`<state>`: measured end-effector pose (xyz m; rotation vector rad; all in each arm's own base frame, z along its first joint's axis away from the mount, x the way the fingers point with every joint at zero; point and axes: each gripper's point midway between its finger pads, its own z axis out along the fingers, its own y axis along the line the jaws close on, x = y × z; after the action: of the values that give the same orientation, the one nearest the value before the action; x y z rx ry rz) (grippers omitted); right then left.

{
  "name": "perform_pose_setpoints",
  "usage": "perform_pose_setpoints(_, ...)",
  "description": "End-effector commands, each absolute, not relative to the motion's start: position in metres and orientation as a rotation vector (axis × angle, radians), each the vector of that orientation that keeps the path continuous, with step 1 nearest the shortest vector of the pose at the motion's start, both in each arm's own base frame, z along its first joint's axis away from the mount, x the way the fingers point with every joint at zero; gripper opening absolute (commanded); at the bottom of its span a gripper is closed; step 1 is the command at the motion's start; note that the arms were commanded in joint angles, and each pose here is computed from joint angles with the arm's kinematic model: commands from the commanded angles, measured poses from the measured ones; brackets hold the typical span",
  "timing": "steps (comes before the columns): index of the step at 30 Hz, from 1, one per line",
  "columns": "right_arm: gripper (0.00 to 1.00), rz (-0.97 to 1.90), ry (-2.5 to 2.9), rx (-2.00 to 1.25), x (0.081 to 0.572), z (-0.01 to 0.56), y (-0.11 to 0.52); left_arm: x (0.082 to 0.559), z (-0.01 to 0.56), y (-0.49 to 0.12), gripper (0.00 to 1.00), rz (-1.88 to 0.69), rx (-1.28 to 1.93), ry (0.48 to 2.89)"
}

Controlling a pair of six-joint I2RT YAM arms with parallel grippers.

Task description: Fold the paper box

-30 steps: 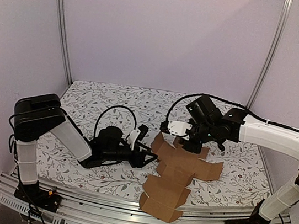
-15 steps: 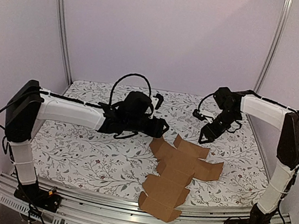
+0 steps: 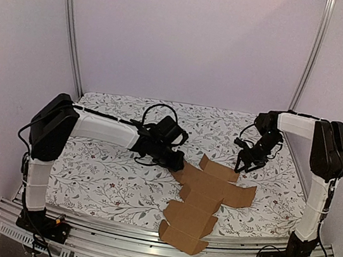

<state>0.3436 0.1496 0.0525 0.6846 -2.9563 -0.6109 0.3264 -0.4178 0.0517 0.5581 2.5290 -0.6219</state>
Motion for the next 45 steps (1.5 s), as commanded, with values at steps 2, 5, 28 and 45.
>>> perform_pose_setpoints(2,0.64,-0.730,-2.859,0.582,0.335,0.044,0.165,0.326,0.050,-0.421,0.17,-0.658,0.553,2.567)
perform_pose_setpoints(5,0.57,-0.772,-2.843,0.582,0.334,0.045,0.169,0.327,0.054,-0.418,0.14,-0.638,0.541,2.561)
perform_pose_setpoints(28,0.21,-0.805,-2.869,0.611,0.338,0.050,0.173,0.325,0.057,-0.412,0.50,-0.848,0.550,2.696)
perform_pose_setpoints(45,0.52,-0.583,-2.996,1.445,0.370,0.189,0.172,0.339,0.139,-0.404,0.00,-0.754,0.690,1.988)
